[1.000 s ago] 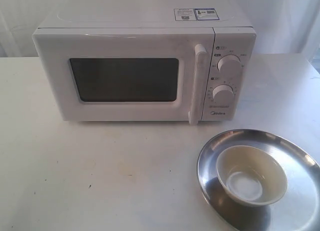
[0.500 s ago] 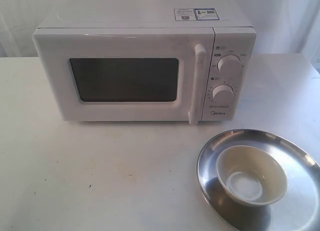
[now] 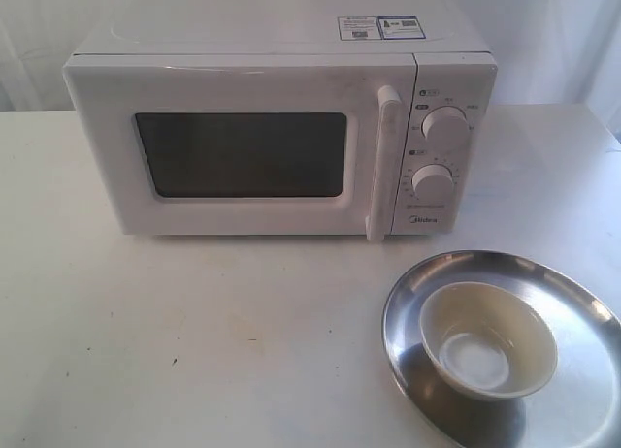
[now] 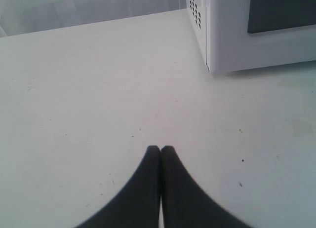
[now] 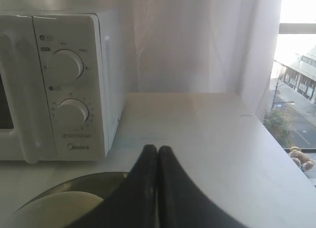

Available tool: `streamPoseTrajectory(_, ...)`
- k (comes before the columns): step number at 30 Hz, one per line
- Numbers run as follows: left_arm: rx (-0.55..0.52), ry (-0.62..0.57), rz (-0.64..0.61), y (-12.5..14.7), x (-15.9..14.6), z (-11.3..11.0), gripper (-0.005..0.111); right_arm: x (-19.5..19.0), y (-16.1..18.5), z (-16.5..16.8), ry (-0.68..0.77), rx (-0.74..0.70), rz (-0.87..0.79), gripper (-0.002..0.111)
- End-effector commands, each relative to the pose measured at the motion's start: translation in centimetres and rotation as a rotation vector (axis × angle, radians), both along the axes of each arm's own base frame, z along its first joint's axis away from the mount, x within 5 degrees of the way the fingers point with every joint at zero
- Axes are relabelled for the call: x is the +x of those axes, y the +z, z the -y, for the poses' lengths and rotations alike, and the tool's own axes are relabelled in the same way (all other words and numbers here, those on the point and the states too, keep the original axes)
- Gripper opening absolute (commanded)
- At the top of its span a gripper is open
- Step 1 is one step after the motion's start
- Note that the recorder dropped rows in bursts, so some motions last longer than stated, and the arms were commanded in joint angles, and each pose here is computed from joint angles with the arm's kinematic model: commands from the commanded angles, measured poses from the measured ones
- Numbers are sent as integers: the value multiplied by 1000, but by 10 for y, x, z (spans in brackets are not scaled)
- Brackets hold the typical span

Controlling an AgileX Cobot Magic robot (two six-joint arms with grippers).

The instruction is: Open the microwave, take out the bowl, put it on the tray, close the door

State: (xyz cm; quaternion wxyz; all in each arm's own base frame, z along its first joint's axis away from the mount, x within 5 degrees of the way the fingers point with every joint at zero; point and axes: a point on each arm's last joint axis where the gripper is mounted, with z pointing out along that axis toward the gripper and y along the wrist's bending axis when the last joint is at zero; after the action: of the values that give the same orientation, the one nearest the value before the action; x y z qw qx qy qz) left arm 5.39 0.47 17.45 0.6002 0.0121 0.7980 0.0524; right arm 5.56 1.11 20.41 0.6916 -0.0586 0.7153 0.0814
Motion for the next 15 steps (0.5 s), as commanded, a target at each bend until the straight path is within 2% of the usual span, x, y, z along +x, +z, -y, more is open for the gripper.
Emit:
streamPoseTrajectory(1,-9,0,1,-1,0,0,0,0,-2,0,0,-10,0,0)
streamPoseTrajectory(15,-9,0,1,-1,0,0,0,-1,-6,0,1,-37,-44,0)
